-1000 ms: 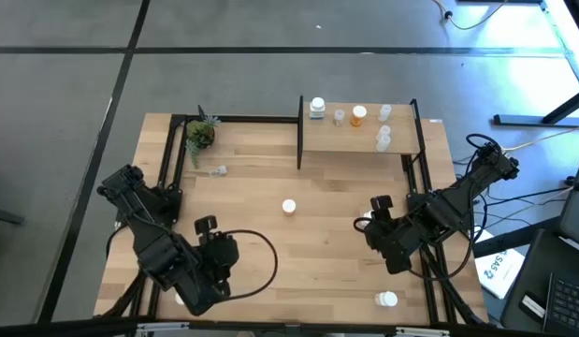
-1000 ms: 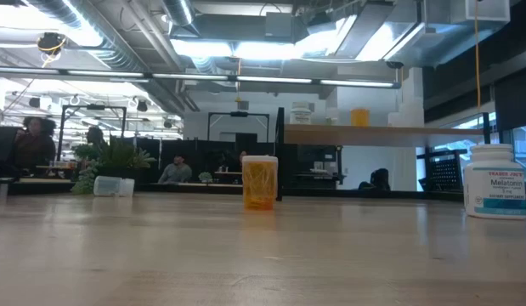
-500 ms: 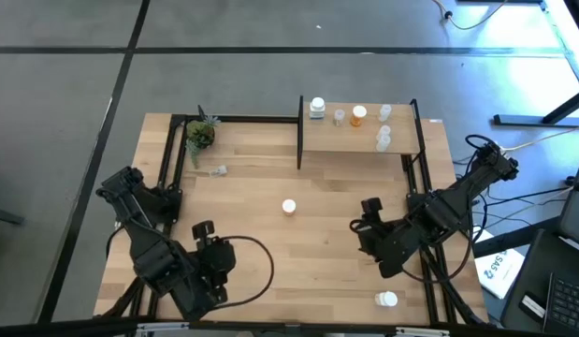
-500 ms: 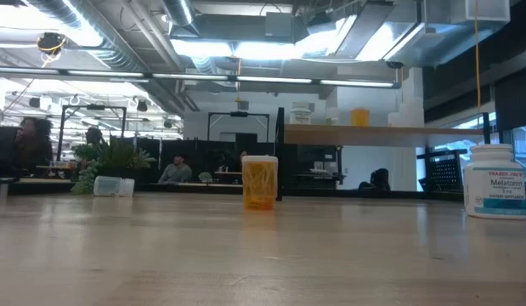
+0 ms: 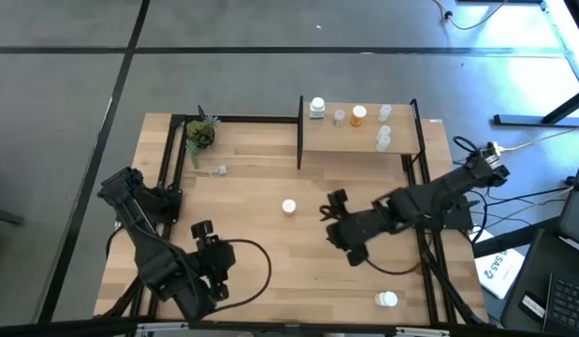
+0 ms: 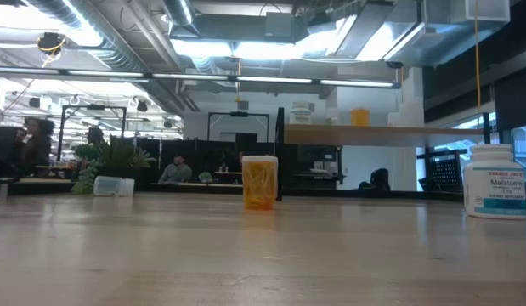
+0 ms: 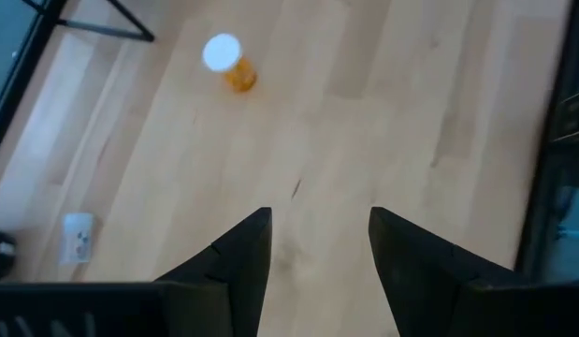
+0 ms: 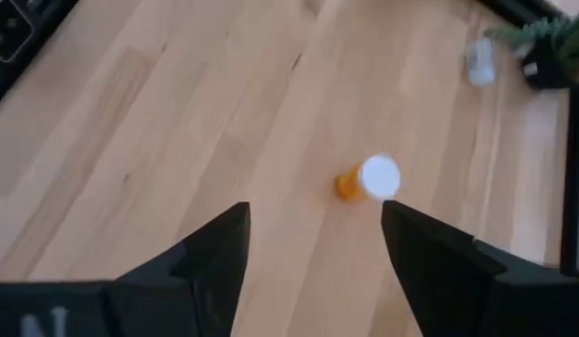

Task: Pick and place medicine bottles onto shelf by color
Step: Put the top orange pill bottle on the shelf aligned with the other orange pill bottle

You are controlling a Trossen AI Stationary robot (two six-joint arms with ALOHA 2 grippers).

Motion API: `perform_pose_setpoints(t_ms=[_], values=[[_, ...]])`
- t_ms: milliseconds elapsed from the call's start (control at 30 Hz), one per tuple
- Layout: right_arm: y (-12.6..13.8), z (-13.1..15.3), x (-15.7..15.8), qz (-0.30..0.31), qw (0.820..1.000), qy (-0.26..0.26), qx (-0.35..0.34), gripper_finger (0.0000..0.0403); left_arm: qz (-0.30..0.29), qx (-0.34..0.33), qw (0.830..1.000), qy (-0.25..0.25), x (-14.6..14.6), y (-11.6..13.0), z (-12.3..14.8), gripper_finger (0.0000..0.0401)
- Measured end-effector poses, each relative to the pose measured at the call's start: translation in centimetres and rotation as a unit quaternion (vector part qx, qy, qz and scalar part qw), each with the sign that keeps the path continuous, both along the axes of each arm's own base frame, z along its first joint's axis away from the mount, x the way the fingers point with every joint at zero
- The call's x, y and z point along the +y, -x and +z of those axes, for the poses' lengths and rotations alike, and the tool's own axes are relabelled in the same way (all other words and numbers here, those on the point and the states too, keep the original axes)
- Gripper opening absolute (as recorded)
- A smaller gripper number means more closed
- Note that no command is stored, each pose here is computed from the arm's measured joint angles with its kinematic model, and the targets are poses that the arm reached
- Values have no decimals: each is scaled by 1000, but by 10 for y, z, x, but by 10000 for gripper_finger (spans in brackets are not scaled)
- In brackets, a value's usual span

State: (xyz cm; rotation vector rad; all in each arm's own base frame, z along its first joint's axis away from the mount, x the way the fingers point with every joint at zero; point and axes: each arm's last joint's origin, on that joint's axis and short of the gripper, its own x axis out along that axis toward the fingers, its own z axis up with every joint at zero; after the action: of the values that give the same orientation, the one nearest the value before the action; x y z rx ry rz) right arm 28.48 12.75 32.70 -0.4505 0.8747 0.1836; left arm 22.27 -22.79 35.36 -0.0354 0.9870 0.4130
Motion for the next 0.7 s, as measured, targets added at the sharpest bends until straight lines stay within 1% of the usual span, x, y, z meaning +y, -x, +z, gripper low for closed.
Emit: perform_pose_setpoints(t_ms=[167,300,433,500,567,700], values=[[-27,-10,-11,17,1000,-9,-16,244,14,23,999,-32,2,1,-24,174],[-46,-25,-21,27,999,12,-13,244,33,33,998,-43,3,3,-37,174],[-64,-44,-34,8,1000,23,8,244,37,36,997,-51,4,3,-43,174],[-71,-53,-40,1,999,31,21,244,34,30,997,-67,5,3,-46,174],[-76,-59,-45,-10,999,33,25,244,33,23,996,-82,7,4,-48,174],[-81,-64,-54,-37,999,22,27,244,38,14,995,-95,15,5,-49,174]])
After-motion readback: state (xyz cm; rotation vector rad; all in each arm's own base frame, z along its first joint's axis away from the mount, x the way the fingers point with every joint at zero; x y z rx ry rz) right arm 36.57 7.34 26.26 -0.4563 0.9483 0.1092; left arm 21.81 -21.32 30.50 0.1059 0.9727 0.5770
